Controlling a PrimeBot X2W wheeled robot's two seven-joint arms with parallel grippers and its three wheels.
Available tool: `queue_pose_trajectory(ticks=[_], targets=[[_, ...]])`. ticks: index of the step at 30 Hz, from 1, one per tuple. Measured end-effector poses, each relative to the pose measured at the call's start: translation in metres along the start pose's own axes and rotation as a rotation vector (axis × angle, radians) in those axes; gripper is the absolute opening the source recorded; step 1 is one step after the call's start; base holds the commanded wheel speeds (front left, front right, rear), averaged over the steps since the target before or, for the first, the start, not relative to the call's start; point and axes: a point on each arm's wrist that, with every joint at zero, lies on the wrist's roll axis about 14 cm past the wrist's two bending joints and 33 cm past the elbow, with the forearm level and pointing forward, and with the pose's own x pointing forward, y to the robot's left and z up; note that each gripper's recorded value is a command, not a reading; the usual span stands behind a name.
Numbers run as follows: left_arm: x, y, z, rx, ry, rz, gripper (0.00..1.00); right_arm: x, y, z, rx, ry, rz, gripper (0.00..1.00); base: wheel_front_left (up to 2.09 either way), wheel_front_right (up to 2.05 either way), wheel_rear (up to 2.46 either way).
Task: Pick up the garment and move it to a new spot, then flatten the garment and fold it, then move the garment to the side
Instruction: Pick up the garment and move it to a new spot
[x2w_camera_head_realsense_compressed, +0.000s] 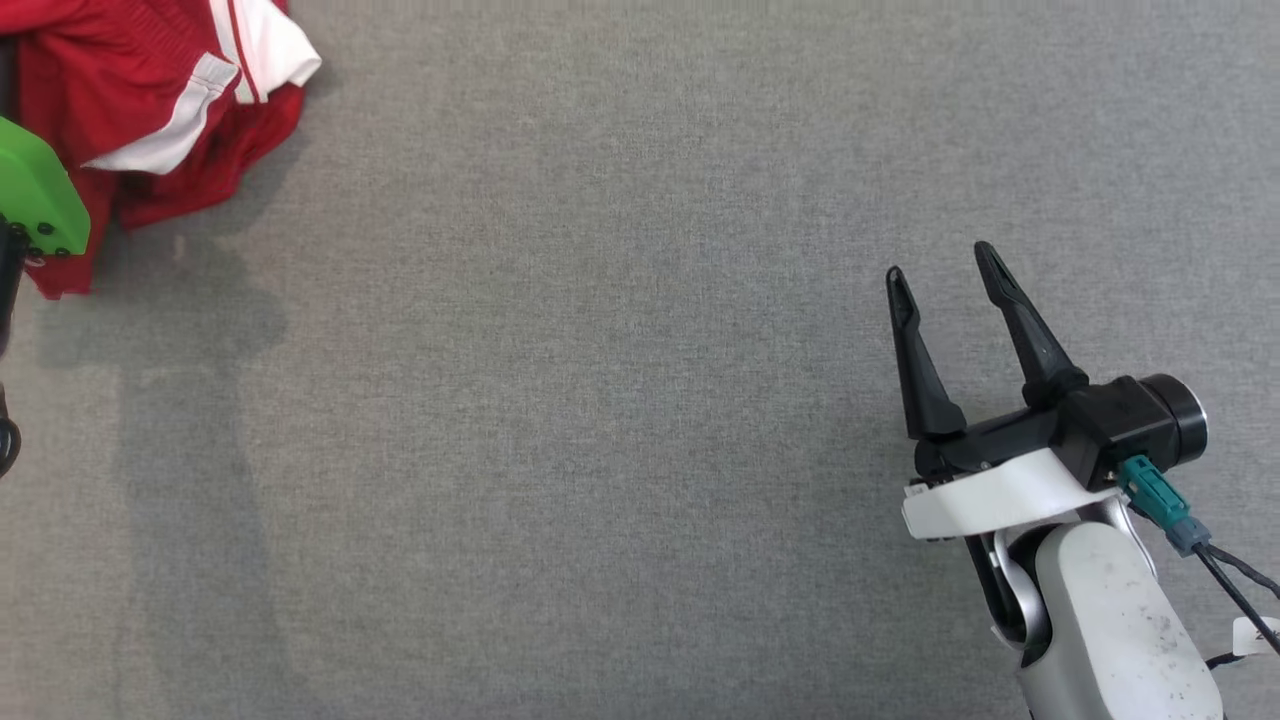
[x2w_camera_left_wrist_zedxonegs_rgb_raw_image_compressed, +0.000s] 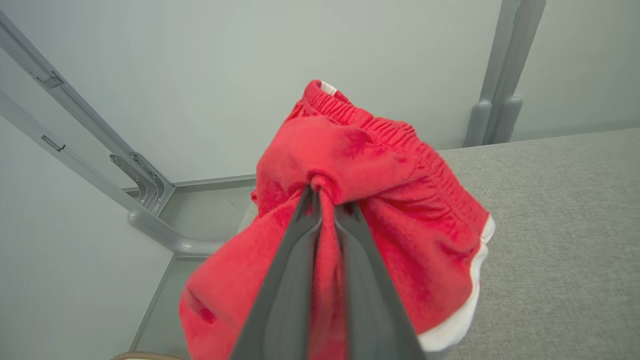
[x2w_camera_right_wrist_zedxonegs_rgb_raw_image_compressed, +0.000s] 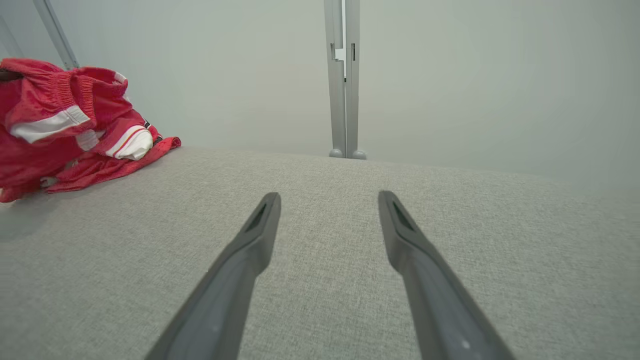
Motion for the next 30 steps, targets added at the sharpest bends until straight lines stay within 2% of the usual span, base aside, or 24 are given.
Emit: queue_pose_trajectory(ticks=[3,4,9,13,17,23,26,30], targets=[[-0.010,-0.002,0.029,0.022,-0.069,-0.015,0.00,-0.006,0.002,0.013,0.003,-0.023,-0.003,1.00,0.00,0.00,0.00],[-0.023,-0.008,0.060,0.044,-0.143,-0.038,0.00,-0.014,0.002,0.025,0.000,-0.042,-0.011,1.00,0.00,0.00,0.00],[-0.046,-0.033,0.110,0.082,-0.266,-0.109,0.00,-0.032,-0.003,0.043,-0.006,-0.071,-0.042,1.00,0.00,0.00,0.00],[-0.068,-0.074,0.142,0.111,-0.345,-0.220,0.00,-0.050,-0.012,0.056,-0.020,-0.092,-0.081,1.00,0.00,0.00,0.00],[-0.092,-0.131,0.164,0.115,-0.404,-0.379,0.00,-0.070,-0.024,0.064,-0.034,-0.102,-0.132,1.00,0.00,0.00,0.00],[-0.121,-0.223,0.150,0.145,-0.378,-0.639,0.00,-0.095,-0.043,0.073,-0.048,-0.115,-0.208,1.00,0.00,0.00,0.00],[-0.133,-0.268,0.123,0.151,-0.317,-0.764,0.00,-0.104,-0.051,0.076,-0.049,-0.123,-0.239,1.00,0.00,0.00,0.00],[-0.135,-0.304,0.090,0.126,-0.243,-0.851,0.00,-0.113,-0.061,0.079,-0.051,-0.128,-0.275,1.00,0.00,0.00,0.00]])
